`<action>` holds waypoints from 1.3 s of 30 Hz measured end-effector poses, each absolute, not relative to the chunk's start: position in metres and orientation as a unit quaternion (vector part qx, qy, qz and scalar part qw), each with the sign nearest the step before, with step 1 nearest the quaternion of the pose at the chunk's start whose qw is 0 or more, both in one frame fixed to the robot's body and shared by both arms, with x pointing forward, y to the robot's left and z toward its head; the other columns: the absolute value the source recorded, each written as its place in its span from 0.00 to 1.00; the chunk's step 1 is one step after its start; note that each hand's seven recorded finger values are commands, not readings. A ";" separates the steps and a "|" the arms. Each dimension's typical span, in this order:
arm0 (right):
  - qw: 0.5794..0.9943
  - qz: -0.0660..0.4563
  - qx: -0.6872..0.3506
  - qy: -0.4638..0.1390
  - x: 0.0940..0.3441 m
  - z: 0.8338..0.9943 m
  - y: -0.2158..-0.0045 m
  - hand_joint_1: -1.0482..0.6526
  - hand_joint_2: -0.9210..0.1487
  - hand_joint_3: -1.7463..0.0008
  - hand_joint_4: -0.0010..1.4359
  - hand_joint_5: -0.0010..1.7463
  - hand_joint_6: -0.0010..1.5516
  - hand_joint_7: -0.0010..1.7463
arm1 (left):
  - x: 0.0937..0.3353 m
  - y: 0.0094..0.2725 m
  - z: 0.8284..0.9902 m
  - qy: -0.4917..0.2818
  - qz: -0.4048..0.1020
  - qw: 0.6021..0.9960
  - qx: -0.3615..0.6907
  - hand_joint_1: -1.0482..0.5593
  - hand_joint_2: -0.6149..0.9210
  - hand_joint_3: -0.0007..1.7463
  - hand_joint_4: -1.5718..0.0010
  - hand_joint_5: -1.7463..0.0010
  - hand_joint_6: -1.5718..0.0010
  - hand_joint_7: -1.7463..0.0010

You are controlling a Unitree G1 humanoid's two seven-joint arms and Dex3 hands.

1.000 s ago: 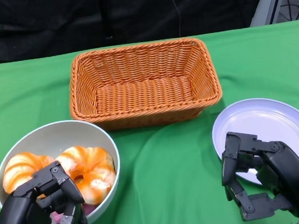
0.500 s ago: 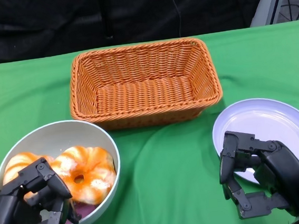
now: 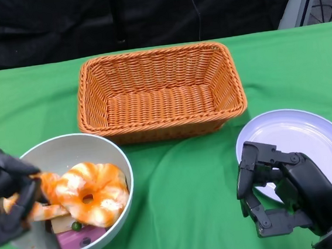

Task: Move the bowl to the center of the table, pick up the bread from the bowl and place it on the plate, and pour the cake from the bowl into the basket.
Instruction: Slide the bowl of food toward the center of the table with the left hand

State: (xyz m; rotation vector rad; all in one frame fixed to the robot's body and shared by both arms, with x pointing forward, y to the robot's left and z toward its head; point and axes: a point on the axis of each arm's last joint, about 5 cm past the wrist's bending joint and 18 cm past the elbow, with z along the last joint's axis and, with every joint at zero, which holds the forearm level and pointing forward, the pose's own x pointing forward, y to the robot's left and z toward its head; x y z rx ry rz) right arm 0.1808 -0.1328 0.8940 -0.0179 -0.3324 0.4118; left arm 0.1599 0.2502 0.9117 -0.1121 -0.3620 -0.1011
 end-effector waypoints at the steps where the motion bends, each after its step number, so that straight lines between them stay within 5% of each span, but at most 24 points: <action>1: 0.965 0.204 -0.010 -0.164 0.181 0.894 -0.133 0.60 0.41 0.24 0.55 1.00 0.42 0.92 | 0.160 0.253 0.913 -0.185 -0.045 0.980 -0.058 0.34 1.00 0.14 0.54 0.28 0.47 0.71; 8: 0.965 0.204 -0.011 -0.162 0.182 0.893 -0.133 0.61 0.41 0.24 0.55 1.00 0.42 0.92 | 0.163 0.269 0.915 -0.193 -0.012 0.980 -0.052 0.25 1.00 0.16 0.53 0.48 0.44 0.89; 15: 0.965 0.205 -0.011 -0.161 0.182 0.893 -0.133 0.60 0.40 0.25 0.56 1.00 0.42 0.92 | 0.166 0.278 0.917 -0.188 0.042 0.981 -0.035 0.20 1.00 0.19 0.55 0.85 0.51 1.00; 27: 0.966 0.207 -0.010 -0.156 0.183 0.890 -0.132 0.61 0.39 0.25 0.55 1.00 0.42 0.92 | 0.172 0.295 0.901 -0.127 0.065 0.989 0.048 0.09 1.00 0.28 0.68 0.98 0.68 1.00; 39: 0.965 0.209 -0.012 -0.160 0.183 0.890 -0.130 0.59 0.39 0.26 0.56 1.00 0.41 0.92 | 0.182 0.306 0.883 -0.039 0.054 0.992 0.104 0.07 1.00 0.36 0.79 1.00 0.80 1.00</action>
